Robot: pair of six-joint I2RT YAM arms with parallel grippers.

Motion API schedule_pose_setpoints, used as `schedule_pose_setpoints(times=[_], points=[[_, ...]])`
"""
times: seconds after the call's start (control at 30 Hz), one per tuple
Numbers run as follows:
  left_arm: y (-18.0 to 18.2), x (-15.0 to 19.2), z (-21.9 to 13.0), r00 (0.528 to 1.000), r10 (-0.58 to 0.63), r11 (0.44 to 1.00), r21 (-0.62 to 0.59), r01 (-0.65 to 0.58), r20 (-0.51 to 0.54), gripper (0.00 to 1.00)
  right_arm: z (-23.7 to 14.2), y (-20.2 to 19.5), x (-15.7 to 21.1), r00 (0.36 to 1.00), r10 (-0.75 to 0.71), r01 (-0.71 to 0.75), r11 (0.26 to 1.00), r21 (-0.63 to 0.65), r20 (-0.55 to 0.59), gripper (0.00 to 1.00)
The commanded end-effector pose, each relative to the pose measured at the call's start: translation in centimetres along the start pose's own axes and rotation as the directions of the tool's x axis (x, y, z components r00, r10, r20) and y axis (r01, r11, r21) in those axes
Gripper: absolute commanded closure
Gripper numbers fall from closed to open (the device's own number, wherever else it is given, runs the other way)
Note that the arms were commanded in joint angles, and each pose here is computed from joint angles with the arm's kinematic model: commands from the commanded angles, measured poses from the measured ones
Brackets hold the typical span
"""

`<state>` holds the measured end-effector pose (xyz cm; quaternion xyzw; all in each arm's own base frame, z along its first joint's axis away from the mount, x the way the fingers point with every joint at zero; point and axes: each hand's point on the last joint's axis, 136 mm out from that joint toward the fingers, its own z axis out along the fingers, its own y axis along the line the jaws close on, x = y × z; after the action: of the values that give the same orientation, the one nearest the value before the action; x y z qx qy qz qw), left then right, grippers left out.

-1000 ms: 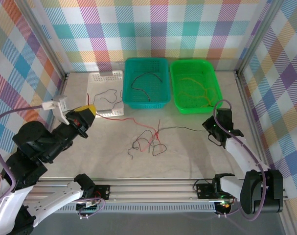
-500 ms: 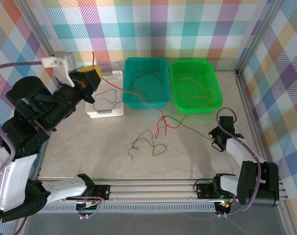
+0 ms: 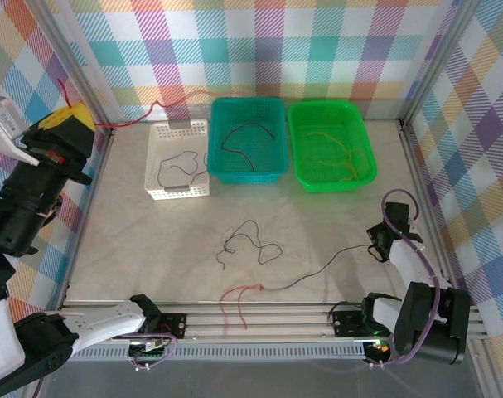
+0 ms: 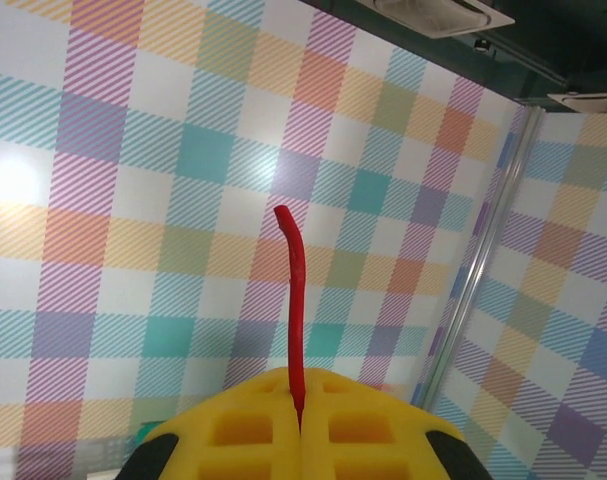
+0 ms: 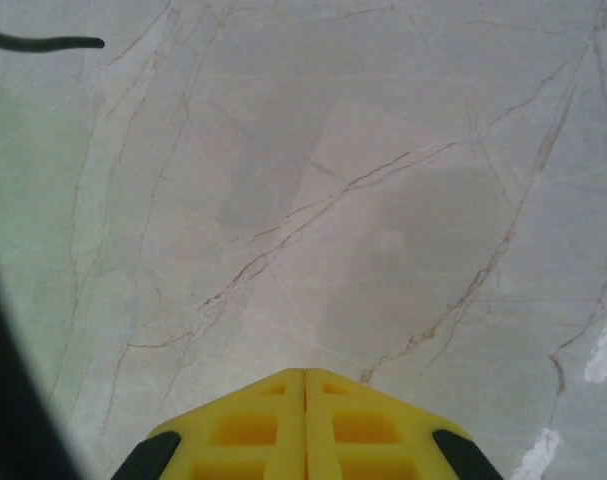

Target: Untangle the cables

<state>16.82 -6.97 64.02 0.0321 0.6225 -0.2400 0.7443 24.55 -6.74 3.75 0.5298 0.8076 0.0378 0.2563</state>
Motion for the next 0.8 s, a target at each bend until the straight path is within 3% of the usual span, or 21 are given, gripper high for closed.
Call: schedule_pose_setpoints(times=[0.0,0.17,0.23,0.5,0.57,0.77], points=[[-2.3,6.3,5.1,0.981,0.031,0.998,0.051,-0.022,-0.189,1.0,-1.2,1.4,-0.2,1.0,0.007,-0.007,0.997,-0.082,0.001,1.0],[-5.1,12.4,11.7,0.944,0.043,0.993,0.119,-0.004,-0.328,1.0,-4.8,3.2,-1.8,0.997,-0.009,0.021,0.985,-0.174,0.073,1.0],[-4.8,15.4,14.7,0.921,0.04,0.996,0.091,-0.005,-0.388,1.0,-6.3,3.6,-2.6,0.993,-0.013,0.036,0.978,-0.204,0.115,1.0],[4.4,23.8,25.4,0.882,-0.027,0.983,-0.171,-0.061,-0.47,1.0,-11.4,6.2,-4.2,0.978,-0.056,0.124,0.931,-0.344,0.201,1.0],[6.4,26.0,27.5,0.863,0.001,0.97,-0.208,-0.123,-0.505,1.0,-12.4,6.7,-4.6,0.973,-0.056,0.137,0.92,-0.367,0.225,1.0],[8.4,34.4,32.5,0.793,-0.031,0.968,-0.215,-0.128,-0.609,1.0,-16.3,8.6,-5.4,0.958,-0.064,0.194,0.861,-0.47,0.278,1.0]])
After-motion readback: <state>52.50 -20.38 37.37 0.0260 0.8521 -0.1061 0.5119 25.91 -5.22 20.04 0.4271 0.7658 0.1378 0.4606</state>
